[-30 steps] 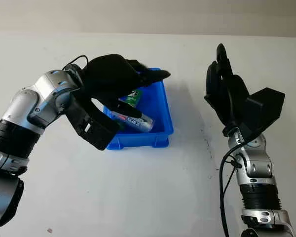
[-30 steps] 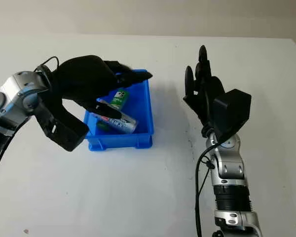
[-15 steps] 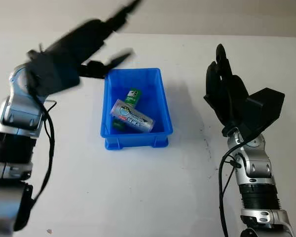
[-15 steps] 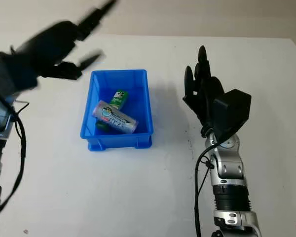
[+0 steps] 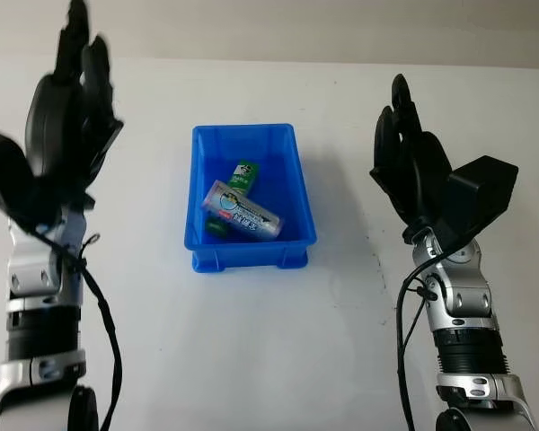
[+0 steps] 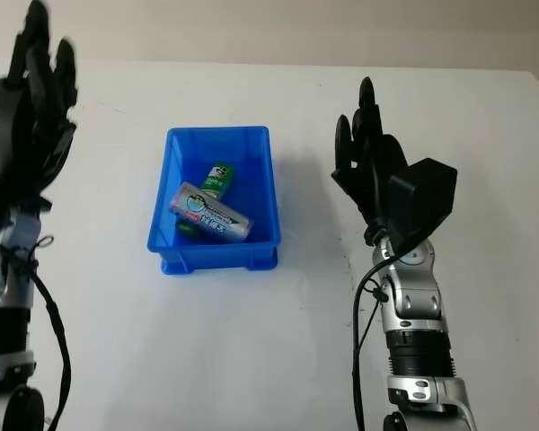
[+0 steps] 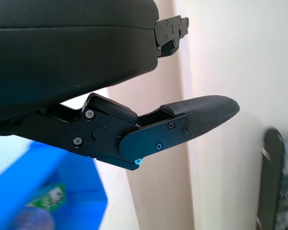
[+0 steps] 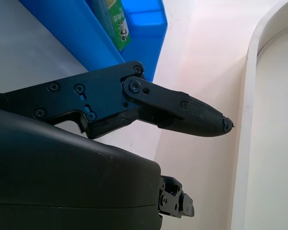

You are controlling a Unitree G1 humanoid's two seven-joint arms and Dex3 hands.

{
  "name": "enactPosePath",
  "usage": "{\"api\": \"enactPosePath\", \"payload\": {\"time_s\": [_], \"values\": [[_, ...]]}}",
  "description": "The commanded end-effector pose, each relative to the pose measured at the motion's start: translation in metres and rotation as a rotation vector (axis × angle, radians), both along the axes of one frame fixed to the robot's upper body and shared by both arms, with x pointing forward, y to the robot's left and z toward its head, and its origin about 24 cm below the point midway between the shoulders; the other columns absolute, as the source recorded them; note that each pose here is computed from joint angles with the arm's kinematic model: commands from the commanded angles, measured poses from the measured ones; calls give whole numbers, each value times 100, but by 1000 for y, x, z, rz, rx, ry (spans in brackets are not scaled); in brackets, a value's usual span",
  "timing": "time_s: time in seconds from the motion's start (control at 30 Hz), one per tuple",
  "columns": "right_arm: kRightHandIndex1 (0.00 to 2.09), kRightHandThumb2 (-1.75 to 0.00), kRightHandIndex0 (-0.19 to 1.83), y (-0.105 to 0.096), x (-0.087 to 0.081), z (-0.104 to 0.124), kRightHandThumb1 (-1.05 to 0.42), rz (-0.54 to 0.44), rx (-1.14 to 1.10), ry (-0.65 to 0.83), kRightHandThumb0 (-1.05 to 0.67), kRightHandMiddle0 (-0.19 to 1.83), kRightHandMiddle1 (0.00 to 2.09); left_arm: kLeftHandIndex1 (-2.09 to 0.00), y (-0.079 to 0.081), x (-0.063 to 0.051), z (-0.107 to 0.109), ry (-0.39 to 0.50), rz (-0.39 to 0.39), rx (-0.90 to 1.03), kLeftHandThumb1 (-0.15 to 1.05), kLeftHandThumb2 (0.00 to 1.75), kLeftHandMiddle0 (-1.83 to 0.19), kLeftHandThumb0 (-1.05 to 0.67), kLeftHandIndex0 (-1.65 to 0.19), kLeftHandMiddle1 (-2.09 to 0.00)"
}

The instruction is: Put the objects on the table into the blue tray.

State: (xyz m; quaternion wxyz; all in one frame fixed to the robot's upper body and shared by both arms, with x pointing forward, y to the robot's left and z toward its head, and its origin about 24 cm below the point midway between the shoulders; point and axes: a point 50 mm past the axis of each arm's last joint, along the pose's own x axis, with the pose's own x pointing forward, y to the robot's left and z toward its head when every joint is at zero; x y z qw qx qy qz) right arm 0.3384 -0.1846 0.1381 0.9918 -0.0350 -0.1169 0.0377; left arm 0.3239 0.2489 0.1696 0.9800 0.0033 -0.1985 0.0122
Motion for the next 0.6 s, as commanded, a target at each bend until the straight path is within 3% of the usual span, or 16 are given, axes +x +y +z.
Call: {"api": "enactPosePath", "payload": {"time_s": [0.0, 0.17, 0.57], "values": [[0, -74, -19, -2, 3, 8, -105, -10, 5, -29, -72, -19, 0, 0, 5, -4, -14, 23, 20, -26, 105, 76, 19, -81, 19, 0], [0, -73, -19, -3, 6, 8, -105, -10, 7, -20, -75, -19, 0, 0, 6, -6, -32, 74, 39, -40, 105, 75, 19, -80, 19, 0], [0, -76, -19, -2, 4, 5, -105, -16, 16, -8, -71, -19, 0, 0, 0, -4, -35, 84, 13, -32, 105, 73, 19, -79, 19, 0]]}}
